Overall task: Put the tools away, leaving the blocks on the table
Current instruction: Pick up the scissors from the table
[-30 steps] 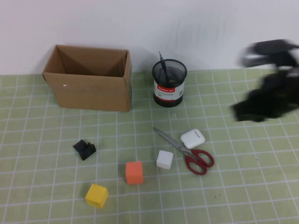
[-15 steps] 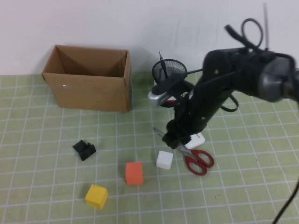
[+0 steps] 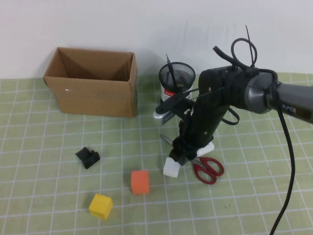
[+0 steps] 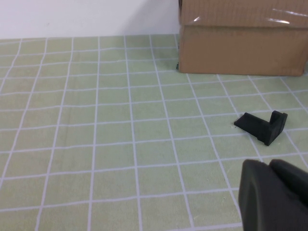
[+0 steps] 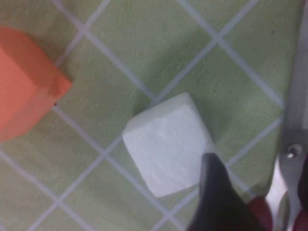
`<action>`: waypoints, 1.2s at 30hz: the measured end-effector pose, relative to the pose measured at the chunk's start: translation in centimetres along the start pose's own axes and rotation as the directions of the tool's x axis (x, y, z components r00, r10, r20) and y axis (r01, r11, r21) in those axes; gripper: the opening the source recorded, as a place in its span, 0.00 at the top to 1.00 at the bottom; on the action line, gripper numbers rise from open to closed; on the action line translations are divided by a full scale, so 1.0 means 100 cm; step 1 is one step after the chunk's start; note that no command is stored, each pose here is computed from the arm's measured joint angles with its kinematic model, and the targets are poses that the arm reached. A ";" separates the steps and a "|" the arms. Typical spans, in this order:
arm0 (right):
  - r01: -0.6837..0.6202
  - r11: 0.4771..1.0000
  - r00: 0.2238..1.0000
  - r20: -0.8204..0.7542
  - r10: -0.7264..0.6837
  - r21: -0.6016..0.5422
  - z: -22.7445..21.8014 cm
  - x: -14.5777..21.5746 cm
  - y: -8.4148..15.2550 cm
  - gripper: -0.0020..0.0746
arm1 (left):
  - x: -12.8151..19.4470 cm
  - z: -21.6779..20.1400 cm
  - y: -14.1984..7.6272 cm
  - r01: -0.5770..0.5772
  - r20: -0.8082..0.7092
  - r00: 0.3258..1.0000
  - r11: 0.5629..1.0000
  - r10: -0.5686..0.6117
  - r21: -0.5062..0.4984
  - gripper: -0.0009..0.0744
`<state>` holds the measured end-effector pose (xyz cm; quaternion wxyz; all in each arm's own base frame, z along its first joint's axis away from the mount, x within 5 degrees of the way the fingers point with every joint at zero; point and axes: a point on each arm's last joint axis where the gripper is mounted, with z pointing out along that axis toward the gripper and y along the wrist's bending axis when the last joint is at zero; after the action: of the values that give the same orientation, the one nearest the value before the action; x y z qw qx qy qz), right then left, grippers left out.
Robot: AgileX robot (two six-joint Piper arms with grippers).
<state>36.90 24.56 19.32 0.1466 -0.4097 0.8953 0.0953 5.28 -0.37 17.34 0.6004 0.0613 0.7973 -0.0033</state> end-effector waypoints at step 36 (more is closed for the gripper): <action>0.063 0.997 0.997 0.055 -0.060 -0.051 -0.002 -0.001 -0.006 0.65 | 0.000 0.000 0.000 0.000 0.000 1.000 1.000 0.000 0.000 0.99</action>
<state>37.41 24.22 19.51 0.1626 -0.4380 0.8752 0.1251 5.28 -0.37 17.34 0.6004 0.0613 0.7973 -0.0033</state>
